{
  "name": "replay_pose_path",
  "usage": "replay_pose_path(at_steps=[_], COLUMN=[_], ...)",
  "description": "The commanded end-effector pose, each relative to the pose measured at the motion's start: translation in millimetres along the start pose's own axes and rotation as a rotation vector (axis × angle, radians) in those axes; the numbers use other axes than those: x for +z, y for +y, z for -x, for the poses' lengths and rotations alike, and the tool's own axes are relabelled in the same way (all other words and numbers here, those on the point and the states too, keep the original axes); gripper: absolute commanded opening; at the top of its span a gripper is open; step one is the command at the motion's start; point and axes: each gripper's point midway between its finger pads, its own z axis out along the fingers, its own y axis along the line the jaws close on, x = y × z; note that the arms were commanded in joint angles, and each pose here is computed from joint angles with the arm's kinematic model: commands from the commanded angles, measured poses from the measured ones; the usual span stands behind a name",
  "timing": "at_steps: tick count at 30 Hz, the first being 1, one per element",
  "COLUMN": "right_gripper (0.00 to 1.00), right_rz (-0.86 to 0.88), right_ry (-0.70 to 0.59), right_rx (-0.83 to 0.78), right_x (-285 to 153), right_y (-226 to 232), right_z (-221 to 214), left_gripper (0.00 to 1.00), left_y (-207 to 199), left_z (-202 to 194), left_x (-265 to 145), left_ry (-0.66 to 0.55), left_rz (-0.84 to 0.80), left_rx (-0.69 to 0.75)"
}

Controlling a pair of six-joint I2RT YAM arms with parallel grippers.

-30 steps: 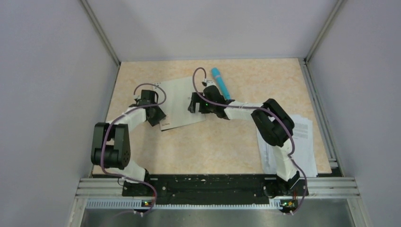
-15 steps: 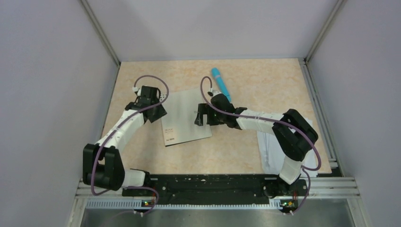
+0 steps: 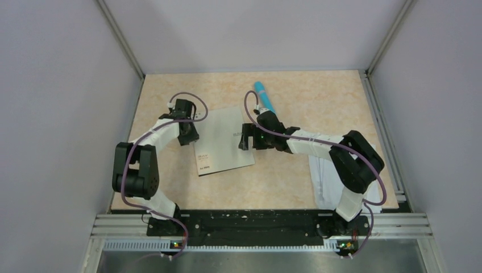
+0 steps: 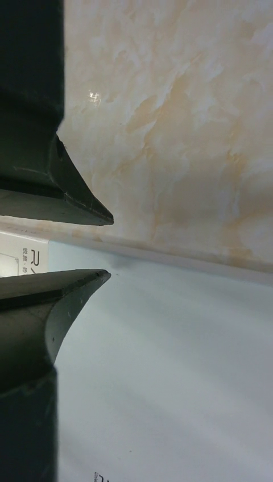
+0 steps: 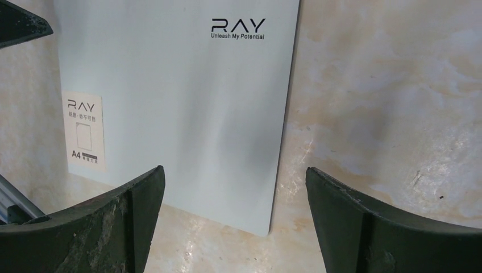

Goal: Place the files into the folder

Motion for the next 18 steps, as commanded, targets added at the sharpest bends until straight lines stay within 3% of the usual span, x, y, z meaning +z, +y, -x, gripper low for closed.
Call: replay_pose_path(at_steps=[1, 10, 18], right_gripper=[0.92, 0.92, 0.92], right_rz=[0.044, 0.071, 0.103], right_ry=[-0.063, -0.044, -0.025], right_rx=[-0.023, -0.023, 0.005], right_x=[-12.8, -7.6, -22.7], right_y=[14.0, 17.4, 19.9], right_z=[26.0, 22.4, 11.3], left_gripper=[0.39, 0.37, 0.33], left_y=[0.7, 17.0, 5.9], left_z=[8.1, -6.5, -17.7], left_x=[7.9, 22.6, 17.2], left_ry=[0.0, 0.074, 0.126], left_rz=[-0.045, -0.101, -0.173], left_rx=[0.007, -0.074, -0.139])
